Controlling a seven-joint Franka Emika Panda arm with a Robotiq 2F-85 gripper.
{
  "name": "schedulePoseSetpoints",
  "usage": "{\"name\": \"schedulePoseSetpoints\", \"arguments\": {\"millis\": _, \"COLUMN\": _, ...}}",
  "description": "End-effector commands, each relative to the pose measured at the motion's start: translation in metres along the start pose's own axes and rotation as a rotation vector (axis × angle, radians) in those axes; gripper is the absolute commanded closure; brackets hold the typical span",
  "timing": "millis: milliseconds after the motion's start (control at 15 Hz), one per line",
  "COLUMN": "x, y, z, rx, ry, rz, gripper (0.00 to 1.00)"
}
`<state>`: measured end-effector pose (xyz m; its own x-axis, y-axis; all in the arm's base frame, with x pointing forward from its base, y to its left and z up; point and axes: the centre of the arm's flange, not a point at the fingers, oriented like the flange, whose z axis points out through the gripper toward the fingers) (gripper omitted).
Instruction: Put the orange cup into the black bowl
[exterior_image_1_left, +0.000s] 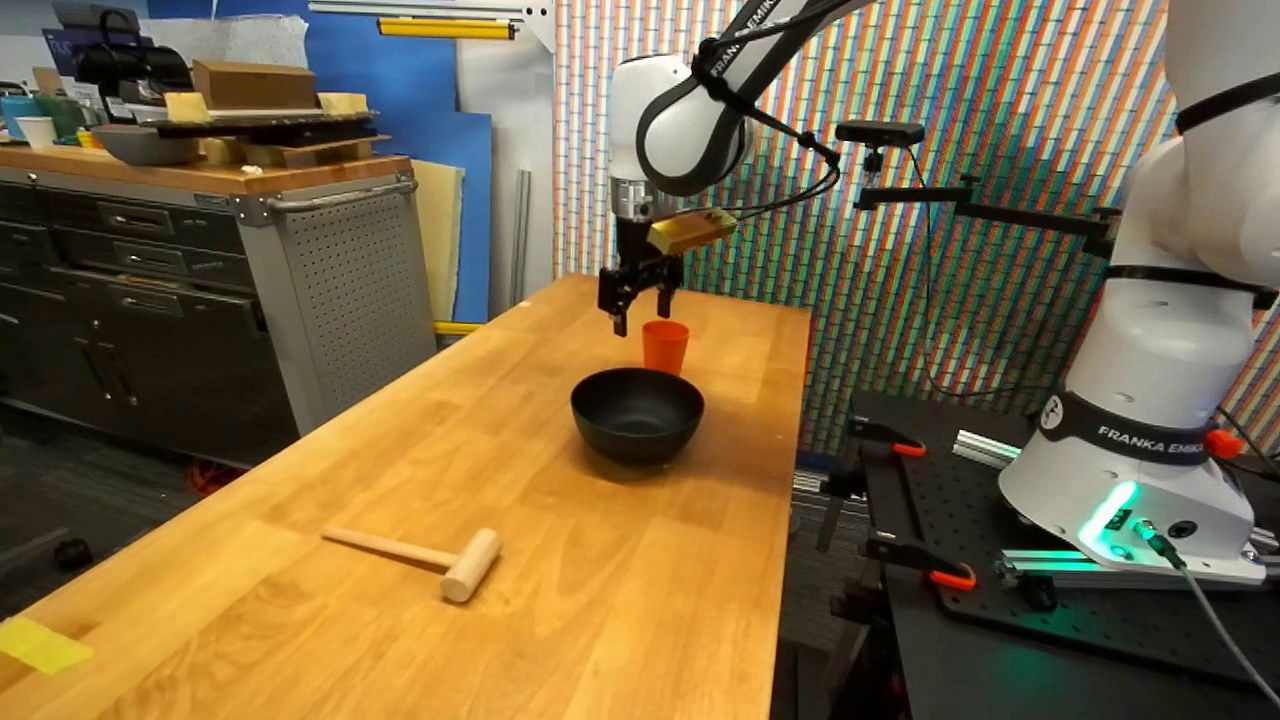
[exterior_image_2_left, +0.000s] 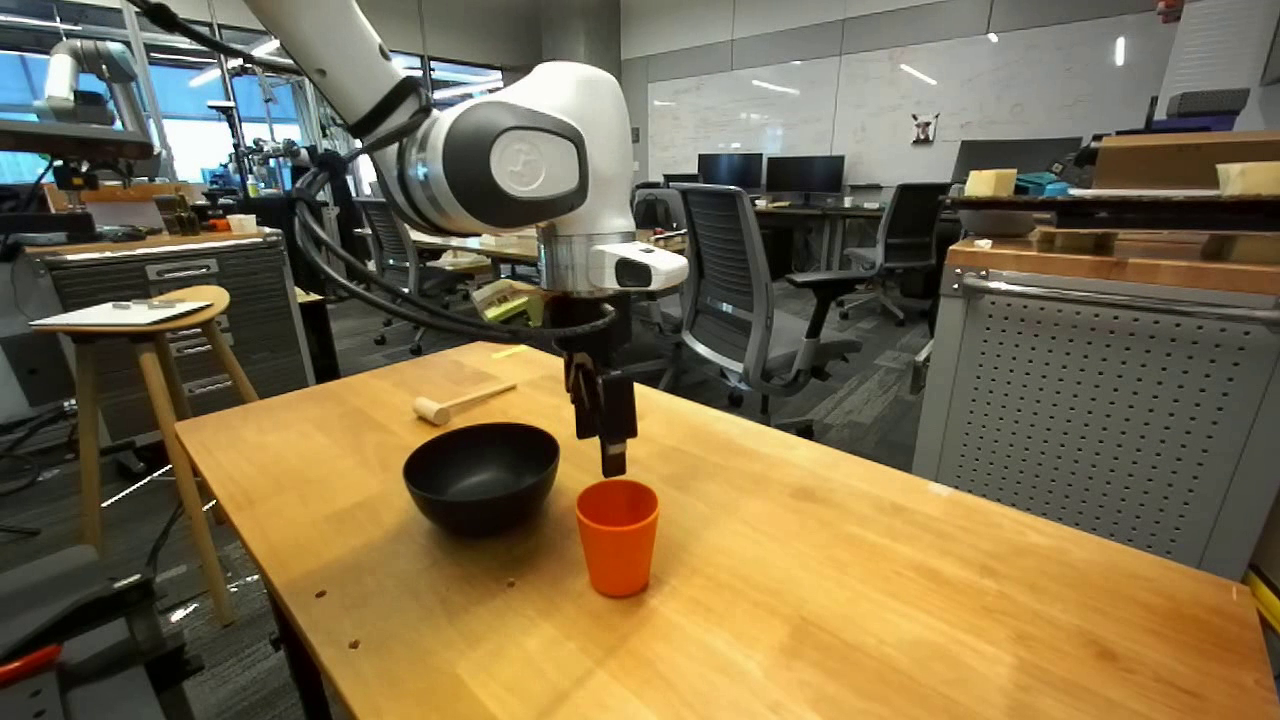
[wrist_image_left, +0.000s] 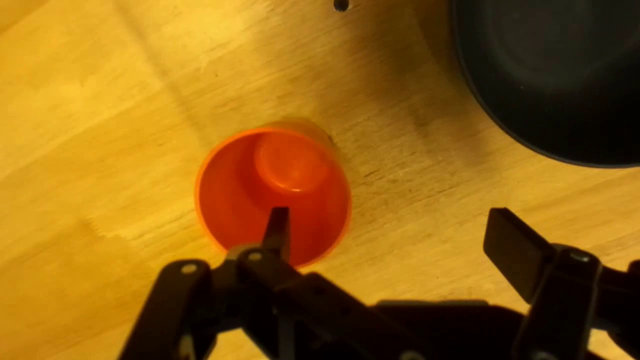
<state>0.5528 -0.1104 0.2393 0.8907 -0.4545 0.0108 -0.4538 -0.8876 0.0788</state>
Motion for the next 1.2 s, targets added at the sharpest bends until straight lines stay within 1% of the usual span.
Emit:
{"name": "schedulePoseSetpoints", "arguments": {"millis": 0, "x": 0.026, "y": 0.01, "z": 0.012, "rx": 0.032, "ry": -0.001, "rz": -0.007, "gripper": 0.0}}
{"name": "schedulePoseSetpoints", "arguments": {"millis": 67, "x": 0.028, "y": 0.012, "z": 0.017, "rx": 0.034, "ry": -0.005, "rz": -0.005, "gripper": 0.0}}
{"name": "schedulePoseSetpoints", "arguments": {"millis": 133, "x": 0.029, "y": 0.015, "z": 0.023, "rx": 0.036, "ry": -0.011, "rz": -0.002, "gripper": 0.25}}
{"name": "schedulePoseSetpoints", "arguments": {"millis": 200, "x": 0.03, "y": 0.017, "z": 0.028, "rx": 0.038, "ry": -0.023, "rz": 0.005, "gripper": 0.28}}
{"name": "schedulePoseSetpoints", "arguments": {"millis": 267, "x": 0.03, "y": 0.019, "z": 0.033, "rx": 0.04, "ry": -0.031, "rz": 0.01, "gripper": 0.34}}
{"name": "schedulePoseSetpoints", "arguments": {"millis": 333, "x": 0.03, "y": 0.019, "z": 0.036, "rx": 0.044, "ry": -0.038, "rz": 0.017, "gripper": 0.44}}
{"name": "schedulePoseSetpoints", "arguments": {"millis": 667, "x": 0.03, "y": 0.02, "z": 0.043, "rx": 0.045, "ry": -0.052, "rz": 0.032, "gripper": 0.82}}
{"name": "schedulePoseSetpoints", "arguments": {"millis": 733, "x": 0.03, "y": 0.02, "z": 0.043, "rx": 0.046, "ry": -0.051, "rz": 0.035, "gripper": 0.88}}
{"name": "schedulePoseSetpoints", "arguments": {"millis": 800, "x": 0.03, "y": 0.021, "z": 0.043, "rx": 0.044, "ry": -0.049, "rz": 0.037, "gripper": 0.91}}
{"name": "schedulePoseSetpoints", "arguments": {"millis": 933, "x": 0.031, "y": 0.023, "z": 0.042, "rx": 0.043, "ry": -0.047, "rz": 0.04, "gripper": 0.93}}
{"name": "schedulePoseSetpoints", "arguments": {"millis": 1067, "x": 0.032, "y": 0.026, "z": 0.041, "rx": 0.041, "ry": -0.045, "rz": 0.046, "gripper": 0.9}}
{"name": "schedulePoseSetpoints", "arguments": {"millis": 1133, "x": 0.032, "y": 0.028, "z": 0.041, "rx": 0.041, "ry": -0.045, "rz": 0.051, "gripper": 0.92}}
